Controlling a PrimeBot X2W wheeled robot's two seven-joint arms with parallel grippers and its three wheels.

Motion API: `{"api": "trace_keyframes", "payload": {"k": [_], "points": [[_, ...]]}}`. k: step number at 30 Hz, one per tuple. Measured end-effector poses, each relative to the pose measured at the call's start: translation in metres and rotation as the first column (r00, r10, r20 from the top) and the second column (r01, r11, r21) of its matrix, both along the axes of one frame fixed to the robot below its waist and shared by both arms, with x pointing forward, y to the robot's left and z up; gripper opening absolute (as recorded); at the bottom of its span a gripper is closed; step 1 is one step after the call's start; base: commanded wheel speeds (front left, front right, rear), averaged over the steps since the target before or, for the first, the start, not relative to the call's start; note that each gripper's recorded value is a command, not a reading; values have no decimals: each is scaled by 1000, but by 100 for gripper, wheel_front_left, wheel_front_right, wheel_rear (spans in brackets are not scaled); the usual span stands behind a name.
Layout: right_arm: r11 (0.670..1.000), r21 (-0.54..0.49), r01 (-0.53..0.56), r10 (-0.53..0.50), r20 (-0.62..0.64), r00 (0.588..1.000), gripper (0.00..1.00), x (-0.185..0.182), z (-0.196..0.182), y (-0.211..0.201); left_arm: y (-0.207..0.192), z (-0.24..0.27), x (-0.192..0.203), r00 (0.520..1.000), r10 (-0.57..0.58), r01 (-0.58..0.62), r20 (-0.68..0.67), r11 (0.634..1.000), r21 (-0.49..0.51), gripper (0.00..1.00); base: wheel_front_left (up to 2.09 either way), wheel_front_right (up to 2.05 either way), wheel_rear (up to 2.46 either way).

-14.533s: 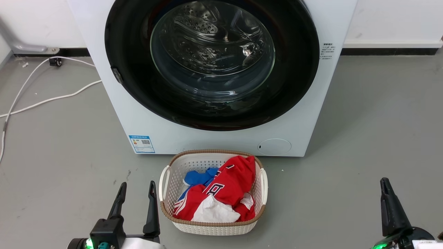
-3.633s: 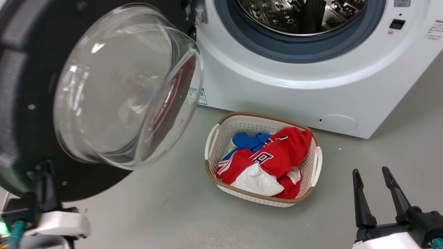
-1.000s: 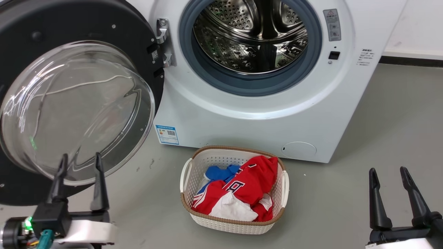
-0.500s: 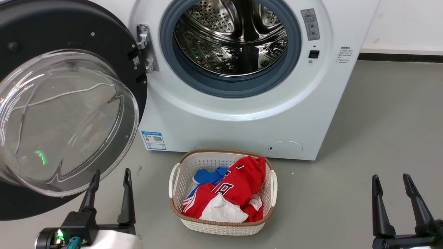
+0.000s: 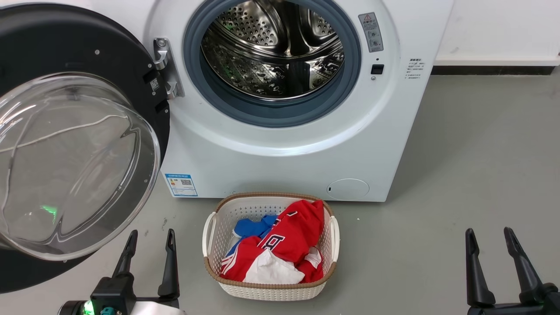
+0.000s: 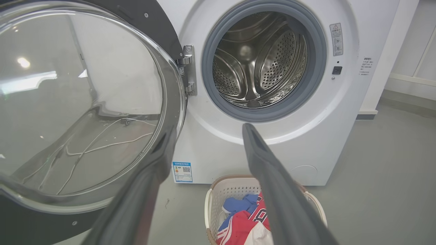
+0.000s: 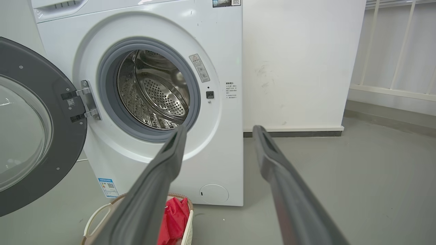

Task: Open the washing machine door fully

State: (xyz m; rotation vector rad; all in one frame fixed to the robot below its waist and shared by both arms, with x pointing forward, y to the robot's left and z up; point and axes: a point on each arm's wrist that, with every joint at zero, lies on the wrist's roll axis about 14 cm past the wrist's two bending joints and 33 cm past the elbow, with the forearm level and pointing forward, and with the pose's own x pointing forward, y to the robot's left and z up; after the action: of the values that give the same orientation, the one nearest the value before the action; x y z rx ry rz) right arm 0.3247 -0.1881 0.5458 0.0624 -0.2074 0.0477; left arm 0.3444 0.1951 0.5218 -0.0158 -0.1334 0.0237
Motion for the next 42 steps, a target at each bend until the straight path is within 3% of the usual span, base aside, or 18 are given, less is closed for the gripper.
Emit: {"api": "trace_keyframes", "payload": {"k": [7,8,13,24,42], "points": [[1000,6,4,-4,-10,1000,100,-3,-3,-1,-1,-1,-1,1000,3,-2,-5,1000,16,100,0,0,0],[1000,7,3,-3,-12,1000,0,-3,-4,-1,-1,-3,-1,1000,5,-5,-9,1000,23,0,0,0,0],[1000,16,5,-4,-66,998,0,-4,-21,-1,-2,-25,-7,997,5,-4,-83,1000,10,0,0,0,0],[972,234,22,4,-108,994,0,1,-30,-5,7,-36,-4,990,21,-50,-136,977,-208,0,0,0,0],[857,514,42,35,-138,990,0,16,-36,-11,11,-39,5,987,3,-84,-159,858,-506,0,0,0,0]]}}
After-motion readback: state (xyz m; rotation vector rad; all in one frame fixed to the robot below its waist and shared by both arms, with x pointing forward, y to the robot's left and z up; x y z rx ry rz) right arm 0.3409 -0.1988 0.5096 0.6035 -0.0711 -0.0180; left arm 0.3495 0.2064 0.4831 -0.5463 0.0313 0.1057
